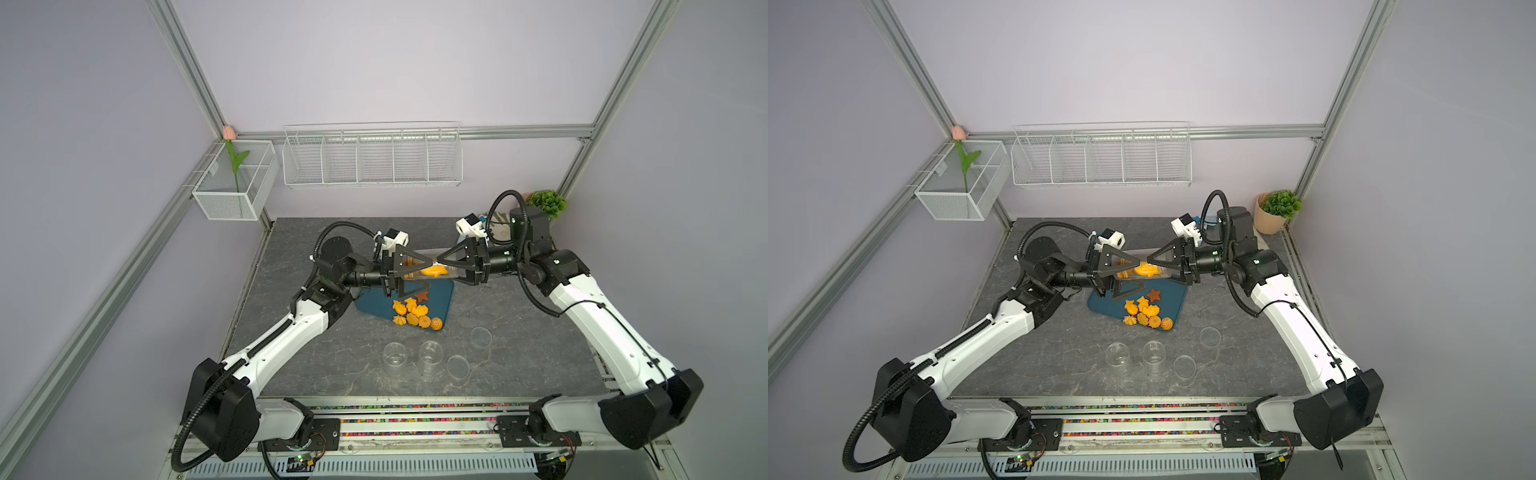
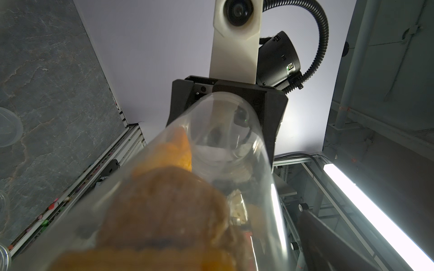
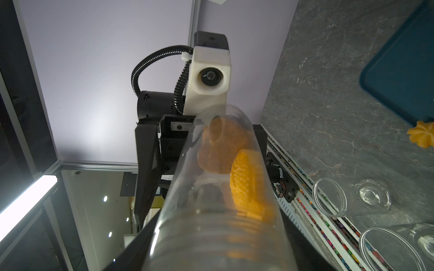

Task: Pour the cookies out of the jar
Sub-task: Pick up the jar from the center of the board.

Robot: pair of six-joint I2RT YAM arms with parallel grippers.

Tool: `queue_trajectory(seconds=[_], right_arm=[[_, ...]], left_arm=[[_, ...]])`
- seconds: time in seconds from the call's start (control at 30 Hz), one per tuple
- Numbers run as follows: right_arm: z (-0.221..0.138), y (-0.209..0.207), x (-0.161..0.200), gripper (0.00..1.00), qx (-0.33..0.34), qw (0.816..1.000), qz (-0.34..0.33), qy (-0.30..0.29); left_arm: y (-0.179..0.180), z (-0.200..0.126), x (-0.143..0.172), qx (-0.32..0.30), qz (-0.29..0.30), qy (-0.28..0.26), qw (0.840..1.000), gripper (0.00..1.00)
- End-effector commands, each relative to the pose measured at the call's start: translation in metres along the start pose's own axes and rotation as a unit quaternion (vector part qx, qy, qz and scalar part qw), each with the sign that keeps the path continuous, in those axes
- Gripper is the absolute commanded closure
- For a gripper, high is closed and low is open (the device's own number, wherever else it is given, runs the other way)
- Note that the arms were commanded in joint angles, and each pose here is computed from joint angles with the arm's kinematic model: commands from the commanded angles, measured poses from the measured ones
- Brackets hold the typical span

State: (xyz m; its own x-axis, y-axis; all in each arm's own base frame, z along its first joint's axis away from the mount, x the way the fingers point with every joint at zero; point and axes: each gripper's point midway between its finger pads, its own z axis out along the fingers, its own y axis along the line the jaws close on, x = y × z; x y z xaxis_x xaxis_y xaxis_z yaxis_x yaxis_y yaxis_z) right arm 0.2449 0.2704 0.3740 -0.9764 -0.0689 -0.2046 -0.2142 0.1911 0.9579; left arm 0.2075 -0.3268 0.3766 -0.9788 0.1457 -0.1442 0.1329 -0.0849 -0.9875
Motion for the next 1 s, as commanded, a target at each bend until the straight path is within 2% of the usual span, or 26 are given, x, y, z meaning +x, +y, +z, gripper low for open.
queue_trajectory(seconds=[0.0, 0.53, 0.97], right_arm=[[0.0, 0.006, 0.013, 0.33, -0.013, 0.999, 0.002, 0.032], [-0.003, 0.018, 0.029, 0.33, -0.031, 0.998, -0.02, 0.044], [0.001, -0.008, 0.037, 0.33, -0.013, 0.998, 0.001, 0.058]], left_arm=[[-0.011, -0.002, 0.01, 0.006, 0.02, 0.015, 1.0, 0.01], [0.002, 0.001, 0.005, -0.011, 0.016, 0.015, 1.0, 0.01], [-0.008, 0.001, 0.003, -0.001, 0.02, 0.01, 1.0, 0.01]])
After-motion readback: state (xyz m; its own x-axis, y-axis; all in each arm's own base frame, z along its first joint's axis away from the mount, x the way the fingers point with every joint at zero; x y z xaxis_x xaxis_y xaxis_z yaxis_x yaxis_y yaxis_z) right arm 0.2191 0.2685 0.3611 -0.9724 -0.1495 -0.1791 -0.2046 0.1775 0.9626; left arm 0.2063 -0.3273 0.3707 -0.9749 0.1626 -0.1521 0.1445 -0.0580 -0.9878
